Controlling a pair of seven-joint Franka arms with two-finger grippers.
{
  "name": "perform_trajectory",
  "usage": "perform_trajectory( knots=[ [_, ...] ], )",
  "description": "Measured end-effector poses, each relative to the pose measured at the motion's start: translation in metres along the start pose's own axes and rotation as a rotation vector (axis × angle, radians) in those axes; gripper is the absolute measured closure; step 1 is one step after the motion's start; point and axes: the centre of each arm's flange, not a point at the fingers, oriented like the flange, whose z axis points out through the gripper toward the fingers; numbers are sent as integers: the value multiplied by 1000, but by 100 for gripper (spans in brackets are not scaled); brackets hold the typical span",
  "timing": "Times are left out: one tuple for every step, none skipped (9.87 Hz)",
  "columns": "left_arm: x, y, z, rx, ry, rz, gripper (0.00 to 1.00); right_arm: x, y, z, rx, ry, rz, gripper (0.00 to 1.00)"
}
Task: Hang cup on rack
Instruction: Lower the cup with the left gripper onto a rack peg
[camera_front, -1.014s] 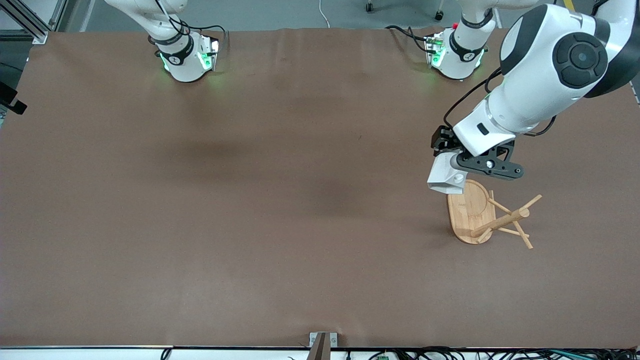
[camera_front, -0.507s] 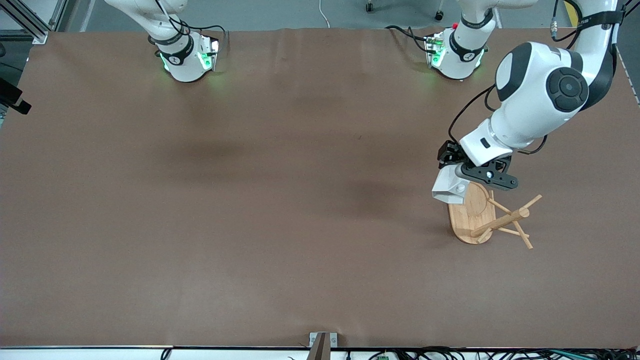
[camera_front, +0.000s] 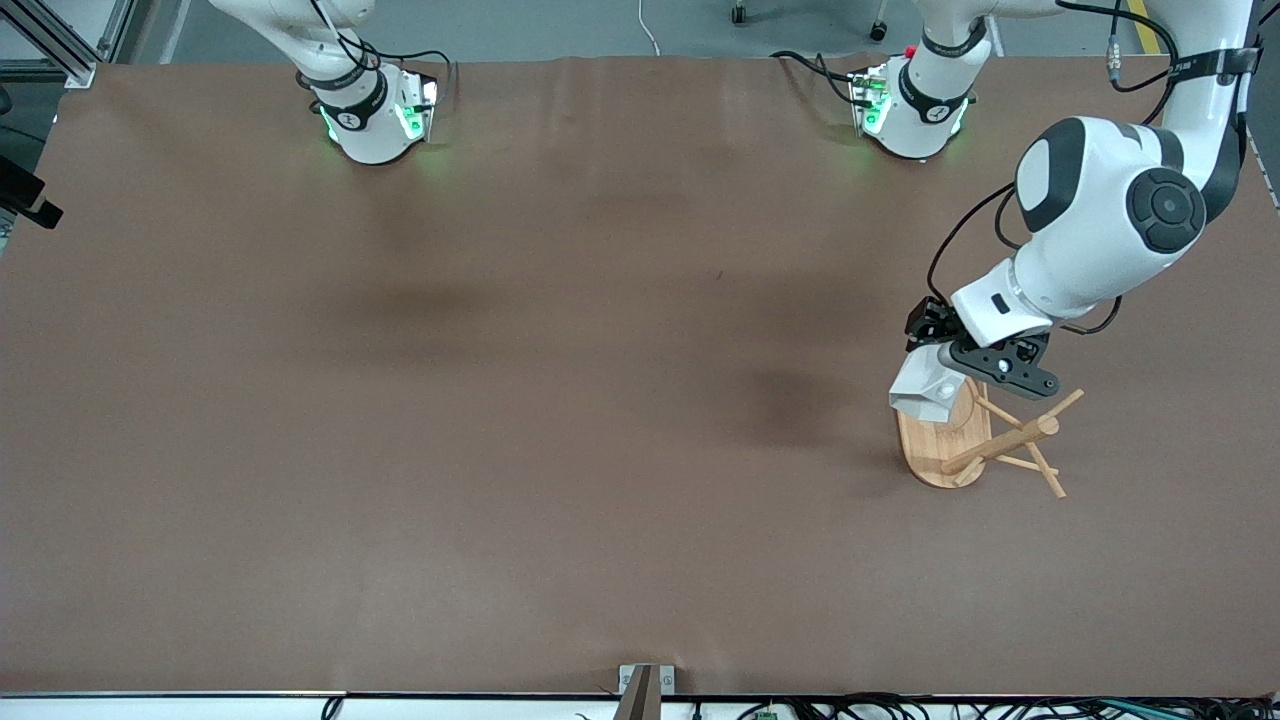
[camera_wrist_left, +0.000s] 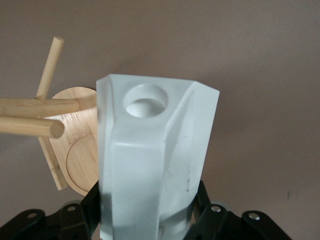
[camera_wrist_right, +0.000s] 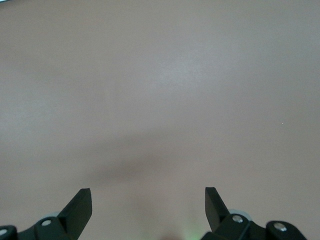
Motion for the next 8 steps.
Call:
perform_trajectory(
  knots=[
    [2, -2, 7, 0, 2, 0, 27, 0, 0, 0, 0, 0, 0, 0],
    [3, -3, 12, 0, 1, -1, 27, 0, 0, 0, 0, 0, 0, 0],
    [4, -5, 12, 2, 5, -5, 27, 0, 0, 0, 0, 0, 0, 0],
    [4, -12, 10, 5, 12, -6, 27, 0, 0, 0, 0, 0, 0, 0],
    [4, -19, 7, 9, 18, 3, 27, 0, 0, 0, -1, 0, 0, 0],
    [3, -26, 5, 12, 22, 8, 27, 0, 0, 0, -1, 0, 1, 0],
    [2, -32, 4, 14, 22, 14, 27, 0, 0, 0, -1, 0, 1, 0],
    [1, -36, 4, 16, 22, 16, 27, 0, 1, 0, -1, 0, 1, 0]
  ],
)
